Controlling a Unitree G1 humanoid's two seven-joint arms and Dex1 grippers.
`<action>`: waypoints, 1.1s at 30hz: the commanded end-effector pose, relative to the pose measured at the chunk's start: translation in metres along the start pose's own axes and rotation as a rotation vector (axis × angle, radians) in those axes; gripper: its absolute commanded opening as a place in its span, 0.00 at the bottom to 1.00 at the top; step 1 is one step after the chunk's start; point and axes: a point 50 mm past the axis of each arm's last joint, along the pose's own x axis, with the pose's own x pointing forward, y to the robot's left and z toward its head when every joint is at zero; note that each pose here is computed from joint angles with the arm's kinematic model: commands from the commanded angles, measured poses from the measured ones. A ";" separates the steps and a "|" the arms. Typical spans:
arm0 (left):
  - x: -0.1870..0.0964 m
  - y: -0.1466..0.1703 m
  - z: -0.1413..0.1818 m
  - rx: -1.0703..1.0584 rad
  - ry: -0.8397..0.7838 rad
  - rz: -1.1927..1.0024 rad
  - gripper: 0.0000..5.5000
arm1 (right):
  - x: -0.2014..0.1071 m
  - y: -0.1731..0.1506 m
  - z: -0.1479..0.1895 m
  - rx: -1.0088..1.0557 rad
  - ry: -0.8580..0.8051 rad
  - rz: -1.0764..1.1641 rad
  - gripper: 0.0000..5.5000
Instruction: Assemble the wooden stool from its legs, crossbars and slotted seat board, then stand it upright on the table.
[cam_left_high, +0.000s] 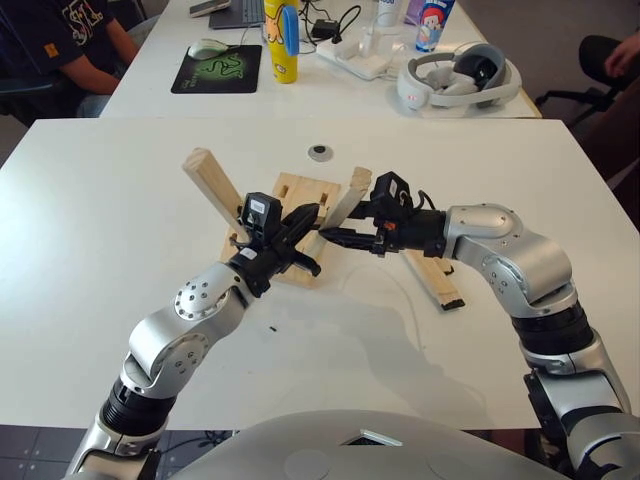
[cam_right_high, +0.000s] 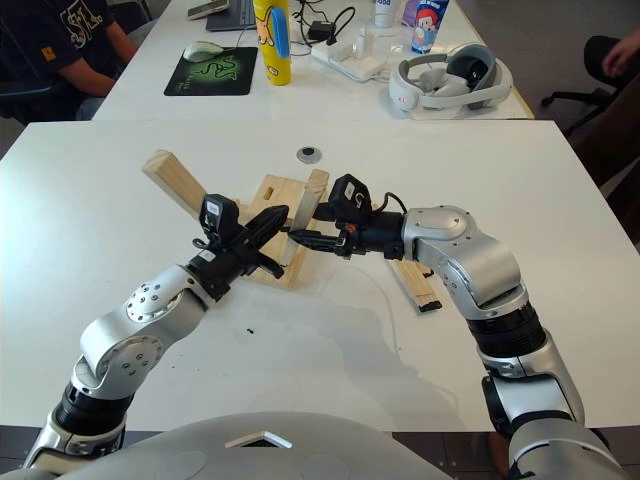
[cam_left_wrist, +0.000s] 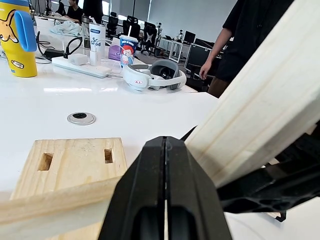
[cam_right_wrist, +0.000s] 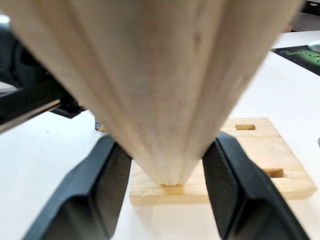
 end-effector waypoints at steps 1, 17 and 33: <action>0.004 0.006 0.013 0.004 -0.003 0.035 0.00 | 0.001 0.003 -0.029 0.100 0.137 0.024 0.37; -0.048 0.037 0.172 -0.058 -0.578 0.157 0.00 | -0.027 -0.029 -0.030 0.044 0.228 -0.024 0.37; -0.009 0.062 0.079 0.071 -0.166 0.258 0.00 | -0.025 -0.025 -0.009 -0.027 0.243 0.154 0.37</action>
